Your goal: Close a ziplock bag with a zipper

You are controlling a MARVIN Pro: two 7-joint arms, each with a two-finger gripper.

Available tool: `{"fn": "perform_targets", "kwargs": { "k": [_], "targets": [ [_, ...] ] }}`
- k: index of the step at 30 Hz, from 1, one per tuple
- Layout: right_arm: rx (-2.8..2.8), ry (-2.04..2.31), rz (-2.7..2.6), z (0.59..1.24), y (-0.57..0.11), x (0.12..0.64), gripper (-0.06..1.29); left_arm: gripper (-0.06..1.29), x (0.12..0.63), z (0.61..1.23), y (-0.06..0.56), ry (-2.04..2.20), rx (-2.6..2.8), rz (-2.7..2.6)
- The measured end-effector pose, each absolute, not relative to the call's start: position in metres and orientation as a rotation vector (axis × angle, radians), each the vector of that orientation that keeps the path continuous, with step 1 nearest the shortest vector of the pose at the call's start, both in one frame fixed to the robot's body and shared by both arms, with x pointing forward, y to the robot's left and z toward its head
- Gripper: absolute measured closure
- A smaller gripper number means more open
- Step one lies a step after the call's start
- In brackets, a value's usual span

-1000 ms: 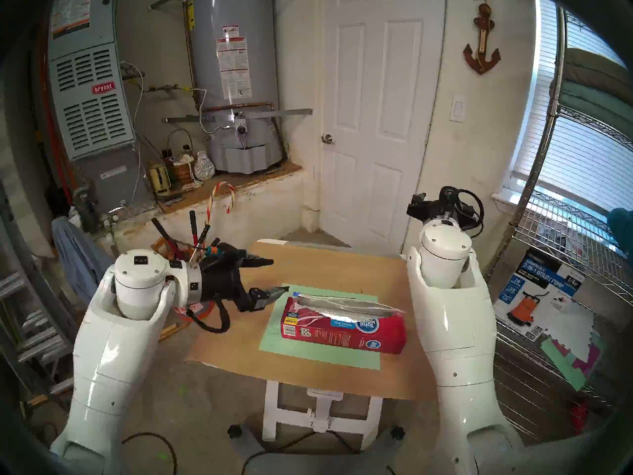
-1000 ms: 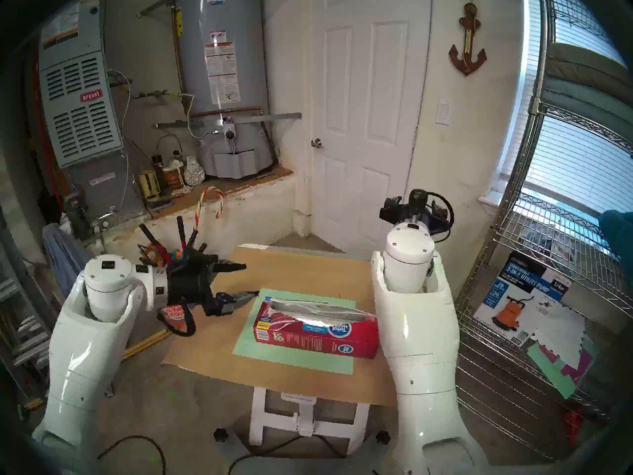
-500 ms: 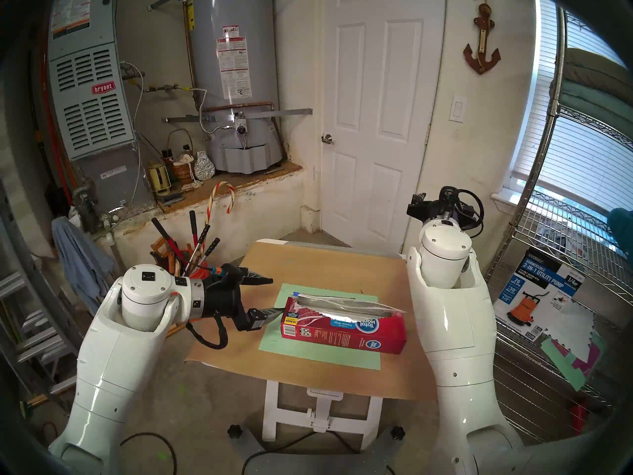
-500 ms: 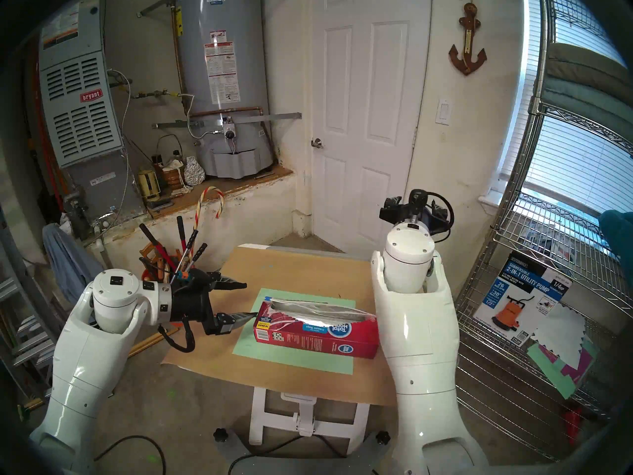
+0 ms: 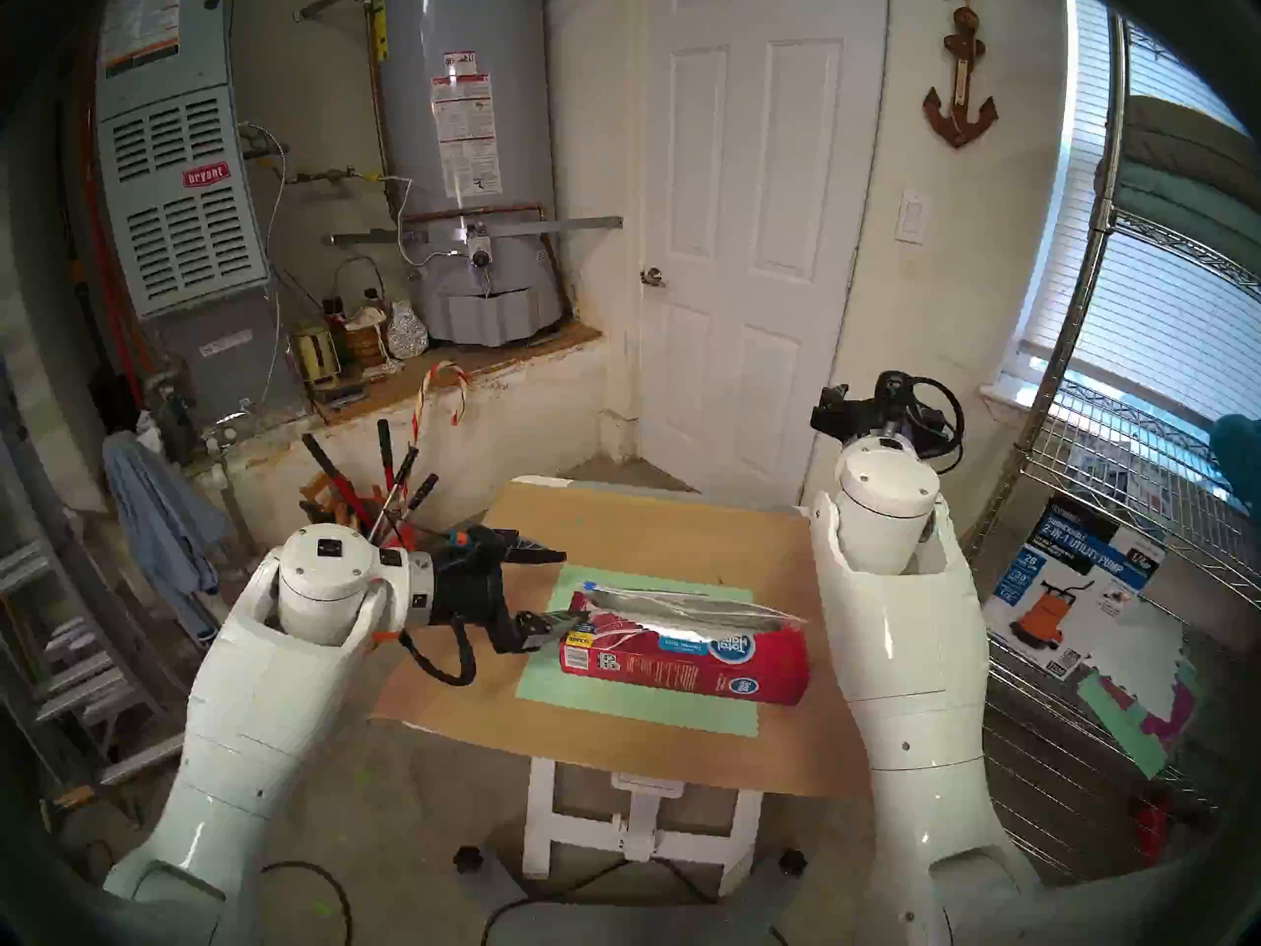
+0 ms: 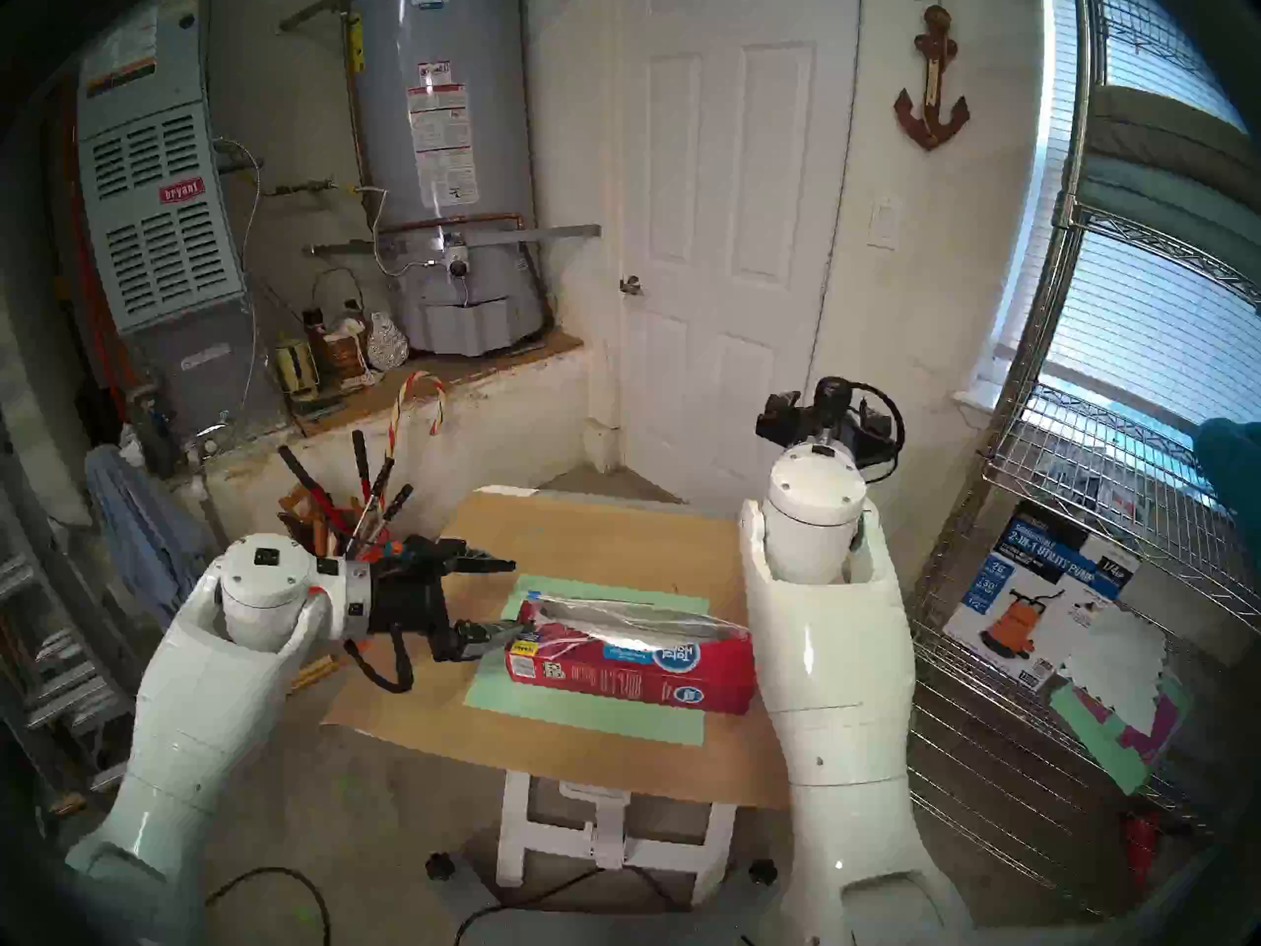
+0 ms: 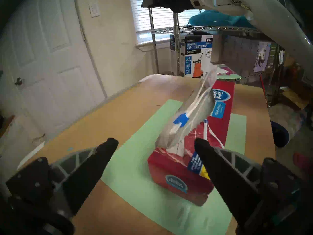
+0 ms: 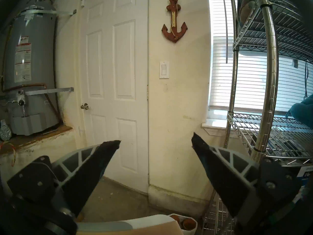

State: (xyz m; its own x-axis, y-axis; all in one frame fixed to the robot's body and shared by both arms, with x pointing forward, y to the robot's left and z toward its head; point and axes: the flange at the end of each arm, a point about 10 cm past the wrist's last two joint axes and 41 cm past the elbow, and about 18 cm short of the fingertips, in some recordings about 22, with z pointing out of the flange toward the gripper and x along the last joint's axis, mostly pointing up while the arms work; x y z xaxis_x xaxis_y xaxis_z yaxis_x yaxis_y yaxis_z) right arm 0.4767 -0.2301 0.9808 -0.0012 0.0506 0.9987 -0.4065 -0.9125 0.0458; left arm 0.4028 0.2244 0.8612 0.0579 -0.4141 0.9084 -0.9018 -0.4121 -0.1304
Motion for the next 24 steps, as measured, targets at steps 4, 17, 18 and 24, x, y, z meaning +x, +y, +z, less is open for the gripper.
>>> {"fn": "perform_targets", "kwargs": {
  "k": [4,17,18,24],
  "targets": [
    [1.959,-0.369,1.982,0.9808,-0.2302,0.4767,0.00,0.07,0.4063,0.8620,0.2213,-1.316,1.849,1.347],
    [1.959,-0.369,1.982,0.9808,-0.2302,0.4767,0.00,0.41,0.4119,0.8701,0.2168,-1.324,1.814,1.377],
    [1.959,-0.369,1.982,0.9808,-0.2302,0.4767,0.00,0.41,0.4120,0.8701,0.2167,-1.324,1.813,1.376],
    [1.959,-0.369,1.982,0.9808,-0.2302,0.4767,0.00,0.53,0.4128,0.8700,0.2164,-1.325,1.803,1.363]
  ]
}}
